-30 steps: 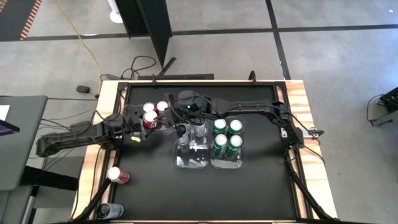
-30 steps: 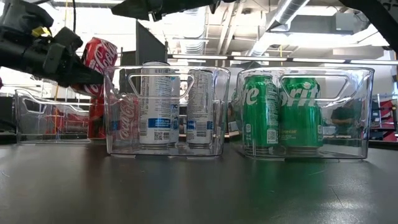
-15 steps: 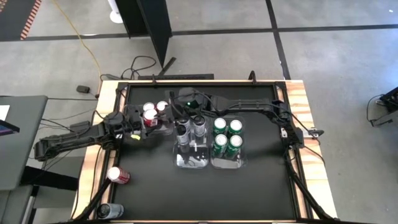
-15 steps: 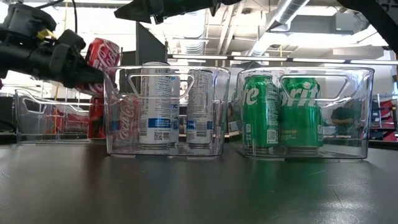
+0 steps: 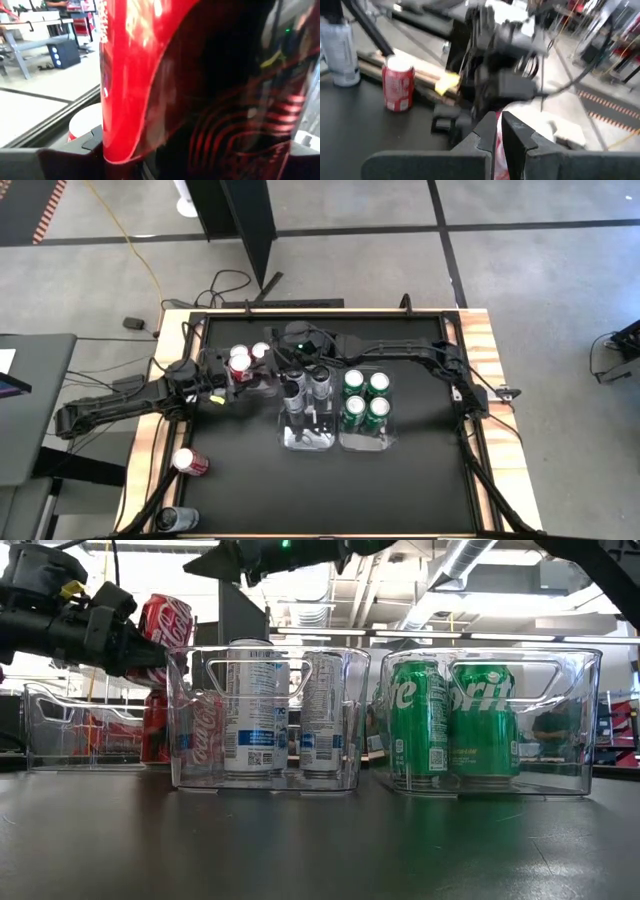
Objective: Sort soda cans
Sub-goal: Put the top red soda can into the left transparent bin
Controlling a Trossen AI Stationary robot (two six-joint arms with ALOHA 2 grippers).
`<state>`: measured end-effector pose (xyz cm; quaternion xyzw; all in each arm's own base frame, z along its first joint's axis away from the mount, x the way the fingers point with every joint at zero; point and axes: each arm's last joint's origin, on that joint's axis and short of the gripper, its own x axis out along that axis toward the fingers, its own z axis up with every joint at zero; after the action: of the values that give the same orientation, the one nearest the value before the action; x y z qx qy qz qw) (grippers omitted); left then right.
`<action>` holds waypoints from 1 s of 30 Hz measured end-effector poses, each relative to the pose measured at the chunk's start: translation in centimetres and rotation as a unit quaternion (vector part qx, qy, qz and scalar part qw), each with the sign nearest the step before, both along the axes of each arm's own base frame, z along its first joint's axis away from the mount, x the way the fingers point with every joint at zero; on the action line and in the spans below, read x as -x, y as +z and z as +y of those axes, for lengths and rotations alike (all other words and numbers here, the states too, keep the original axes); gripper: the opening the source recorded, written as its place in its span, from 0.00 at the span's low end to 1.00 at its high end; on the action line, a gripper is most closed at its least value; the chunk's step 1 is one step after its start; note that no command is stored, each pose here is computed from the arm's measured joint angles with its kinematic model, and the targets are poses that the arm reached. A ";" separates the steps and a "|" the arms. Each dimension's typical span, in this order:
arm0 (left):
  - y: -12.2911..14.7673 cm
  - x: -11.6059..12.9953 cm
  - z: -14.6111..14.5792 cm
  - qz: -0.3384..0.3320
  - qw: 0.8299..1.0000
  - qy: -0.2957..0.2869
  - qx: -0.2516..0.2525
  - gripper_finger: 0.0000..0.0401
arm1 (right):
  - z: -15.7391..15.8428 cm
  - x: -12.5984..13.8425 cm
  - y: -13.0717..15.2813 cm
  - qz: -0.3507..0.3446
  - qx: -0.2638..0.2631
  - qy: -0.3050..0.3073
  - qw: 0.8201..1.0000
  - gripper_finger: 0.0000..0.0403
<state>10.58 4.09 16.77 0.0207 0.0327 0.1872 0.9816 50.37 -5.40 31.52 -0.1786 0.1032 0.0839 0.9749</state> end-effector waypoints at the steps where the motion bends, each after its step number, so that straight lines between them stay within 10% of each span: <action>1: 0.0 0.0 0.0 -0.002 1.000 -0.002 -0.001 0.71 | 0.0 -0.1 -0.4 0.007 -0.003 -0.001 1.000 0.12; 30: -1.2 -1.3 0.4 0.057 0.998 -0.014 0.002 0.71 | -1.0 -1.8 -3.9 0.021 -0.004 -0.011 1.000 0.12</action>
<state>11.89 4.51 15.61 0.0298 0.0891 0.1716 0.9807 52.21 -6.38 27.58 -0.1716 0.1255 0.0770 0.9741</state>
